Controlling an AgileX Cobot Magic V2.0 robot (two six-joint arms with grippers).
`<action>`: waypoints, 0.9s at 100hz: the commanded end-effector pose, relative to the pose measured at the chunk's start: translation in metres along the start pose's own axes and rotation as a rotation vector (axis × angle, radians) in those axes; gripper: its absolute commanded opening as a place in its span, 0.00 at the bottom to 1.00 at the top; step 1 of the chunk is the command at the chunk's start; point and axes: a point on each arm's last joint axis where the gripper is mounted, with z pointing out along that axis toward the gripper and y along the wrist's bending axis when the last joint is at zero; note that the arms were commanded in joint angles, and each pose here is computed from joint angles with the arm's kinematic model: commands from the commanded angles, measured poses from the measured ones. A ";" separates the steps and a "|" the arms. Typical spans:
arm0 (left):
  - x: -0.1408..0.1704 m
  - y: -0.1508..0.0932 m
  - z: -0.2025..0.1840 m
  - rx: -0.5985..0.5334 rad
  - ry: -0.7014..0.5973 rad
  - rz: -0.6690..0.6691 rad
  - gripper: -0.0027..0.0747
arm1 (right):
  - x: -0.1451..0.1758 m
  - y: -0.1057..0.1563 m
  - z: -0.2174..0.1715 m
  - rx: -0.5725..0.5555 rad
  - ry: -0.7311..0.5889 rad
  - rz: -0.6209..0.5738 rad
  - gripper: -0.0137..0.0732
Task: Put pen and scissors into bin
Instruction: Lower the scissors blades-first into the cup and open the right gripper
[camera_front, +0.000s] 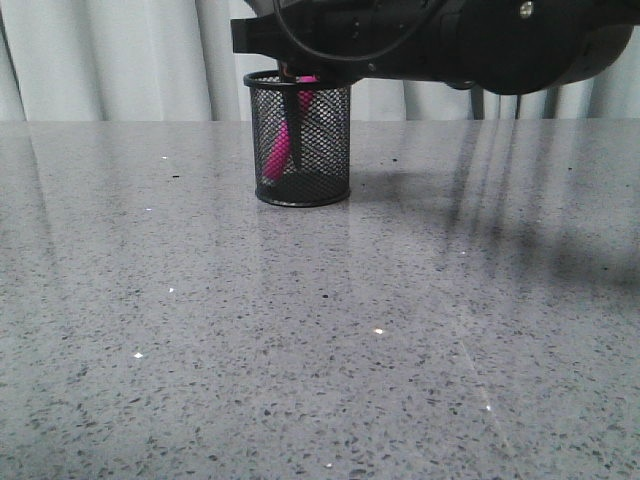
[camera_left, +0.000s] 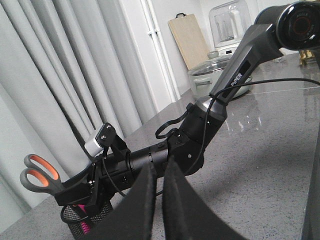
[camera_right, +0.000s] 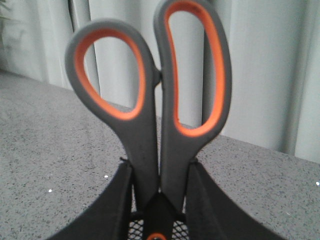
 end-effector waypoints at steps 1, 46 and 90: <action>-0.010 0.004 0.001 -0.014 -0.055 -0.049 0.04 | -0.025 -0.002 -0.001 0.004 -0.117 -0.019 0.07; -0.010 0.004 0.001 -0.015 -0.049 -0.042 0.04 | -0.019 -0.003 0.000 0.012 -0.082 -0.010 0.25; -0.010 0.004 0.001 -0.014 -0.053 -0.046 0.04 | -0.036 -0.004 -0.005 0.014 -0.131 -0.010 0.67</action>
